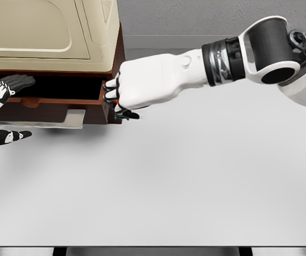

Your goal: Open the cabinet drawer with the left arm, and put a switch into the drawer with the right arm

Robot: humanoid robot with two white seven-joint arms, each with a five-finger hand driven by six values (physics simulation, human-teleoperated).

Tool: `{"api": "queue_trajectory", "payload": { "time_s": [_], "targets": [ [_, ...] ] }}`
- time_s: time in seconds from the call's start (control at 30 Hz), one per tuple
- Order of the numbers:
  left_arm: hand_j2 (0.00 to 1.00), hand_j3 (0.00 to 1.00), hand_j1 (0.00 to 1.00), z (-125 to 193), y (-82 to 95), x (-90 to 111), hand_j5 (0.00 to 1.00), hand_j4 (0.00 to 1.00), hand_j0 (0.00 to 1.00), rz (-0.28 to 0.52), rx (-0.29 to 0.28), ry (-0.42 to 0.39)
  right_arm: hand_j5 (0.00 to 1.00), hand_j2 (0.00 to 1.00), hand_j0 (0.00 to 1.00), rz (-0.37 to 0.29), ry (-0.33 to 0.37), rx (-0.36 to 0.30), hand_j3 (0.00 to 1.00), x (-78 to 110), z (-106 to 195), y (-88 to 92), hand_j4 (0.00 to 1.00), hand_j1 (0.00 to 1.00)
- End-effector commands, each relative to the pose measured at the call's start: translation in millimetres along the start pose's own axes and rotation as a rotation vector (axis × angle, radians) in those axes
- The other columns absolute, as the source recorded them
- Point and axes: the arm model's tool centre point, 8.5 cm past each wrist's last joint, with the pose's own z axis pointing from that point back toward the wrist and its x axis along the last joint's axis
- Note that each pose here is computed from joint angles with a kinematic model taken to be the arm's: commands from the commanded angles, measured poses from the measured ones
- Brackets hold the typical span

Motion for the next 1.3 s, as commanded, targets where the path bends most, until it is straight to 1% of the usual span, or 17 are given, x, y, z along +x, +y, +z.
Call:
{"api": "queue_trajectory", "payload": {
  "time_s": [0.0, 0.17, 0.23, 0.43, 0.53, 0.6, 0.7, 0.8, 0.83, 0.87, 0.9, 0.93, 0.97, 1.1, 1.13, 1.2, 1.27],
  "targets": [
    [1.00, 1.00, 1.00, 0, 0.8, 0, 1.00, 1.00, 1.00, 0.005, 0.002, -0.001, 0.20, 0.20, 0.20, -0.005, -0.016, -0.012, 0.20, 1.0, -7, -3.2, 0.20, 0.20],
    [1.00, 1.00, 1.00, 0, 0.6, 0, 1.00, 1.00, 1.00, 0.006, 0.005, -0.001, 0.20, 0.20, 0.20, 0.027, -0.007, -0.017, 0.20, -2.7, -2, -18.7, 0.20, 0.20],
    [1.00, 1.00, 1.00, 0, 0.9, 0, 1.00, 1.00, 1.00, 0.005, 0.004, -0.001, 0.20, 0.20, 0.20, 0.047, -0.021, -0.029, 0.20, -2.0, -8, -29.4, 0.20, 0.20],
    [1.00, 1.00, 1.00, 0, 0.6, 0, 1.00, 1.00, 1.00, 0.006, 0.005, -0.001, 0.20, 0.20, 0.20, 0.026, -0.009, -0.043, 0.20, -24.4, -28, -42.7, 0.20, 0.20],
    [1.00, 1.00, 1.00, 0, 0.5, 0, 1.00, 1.00, 1.00, 0.006, 0.004, -0.001, 0.20, 0.20, 0.20, 0.005, -0.006, -0.048, 0.20, -33.1, -38, -44.5, 0.20, 0.20],
    [1.00, 1.00, 1.00, 0, 0.5, 0, 1.00, 1.00, 1.00, 0.006, 0.004, -0.001, 0.20, 0.20, 0.20, 0.002, -0.006, -0.051, 0.20, -37.2, -45, -49.1, 0.20, 0.20],
    [1.00, 1.00, 1.00, 0, 0.6, 0, 1.00, 1.00, 1.00, 0.006, 0.005, -0.001, 0.20, 0.20, 0.20, -0.031, -0.005, -0.047, 0.20, -45.8, -59, -46.2, 0.20, 0.20],
    [1.00, 1.00, 1.00, 0, 0.6, 0, 1.00, 1.00, 1.00, 0.006, 0.005, -0.001, 0.20, 0.20, 0.20, -0.076, 0.013, -0.040, 0.20, -58.6, -71, -39.8, 0.20, 0.20],
    [1.00, 1.00, 1.00, 0, 0.6, 0, 1.00, 1.00, 1.00, 0.006, 0.005, -0.001, 0.20, 0.20, 0.20, -0.088, 0.008, -0.022, 0.20, -58.9, -77, -33.6, 0.20, 0.20],
    [1.00, 1.00, 1.00, 0, 0.5, 0, 1.00, 1.00, 1.00, 0.006, 0.004, -0.001, 0.20, 0.20, 0.20, -0.098, 0.010, -0.018, 0.20, -62.1, -82, -33.4, 0.20, 0.20],
    [1.00, 1.00, 1.00, 0, 0.6, 0, 1.00, 1.00, 1.00, 0.006, 0.005, -0.002, 0.20, 0.20, 0.20, -0.108, 0.017, -0.012, 0.20, -65.3, -83, -30.5, 0.20, 0.20],
    [1.00, 1.00, 1.00, 0, 0.1, 0, 1.00, 1.00, 1.00, 0.007, 0.005, -0.002, 0.20, 0.20, 0.20, -0.105, 0.013, -0.014, 0.20, -64.9, -85, -32.9, 0.20, 0.20],
    [1.00, 1.00, 1.00, -1, 0.4, 0, 1.00, 1.00, 1.00, 0.007, 0.008, -0.003, 0.20, 0.20, 0.20, -0.115, 0.019, -0.011, 0.20, -67.9, -88, -31.6, 0.20, 0.20],
    [1.00, 1.00, 1.00, -1, 1.3, 0, 1.00, 1.00, 1.00, 0.006, 0.010, -0.004, 0.20, 0.20, 0.20, -0.152, 0.051, 0.002, 0.20, -80.2, -88, -23.0, 0.20, 0.20],
    [1.00, 1.00, 1.00, -1, 0.7, 0, 1.00, 1.00, 1.00, 0.006, 0.008, -0.003, 0.20, 0.20, 0.20, -0.154, 0.051, 0.002, 0.20, -80.7, -89, -22.8, 0.20, 0.20],
    [1.00, 1.00, 1.00, -1, 1.1, 0, 1.00, 1.00, 1.00, 0.006, 0.009, -0.004, 0.20, 0.20, 0.20, -0.169, 0.057, 0.027, 0.20, -83.3, -92, -14.3, 0.20, 0.20],
    [1.00, 1.00, 1.00, -1, 0.7, 0, 1.00, 1.00, 1.00, 0.007, 0.008, -0.003, 0.20, 0.20, 0.20, -0.180, 0.065, 0.029, 0.20, -87.1, -95, -13.4, 0.20, 0.20]
  ]
}}
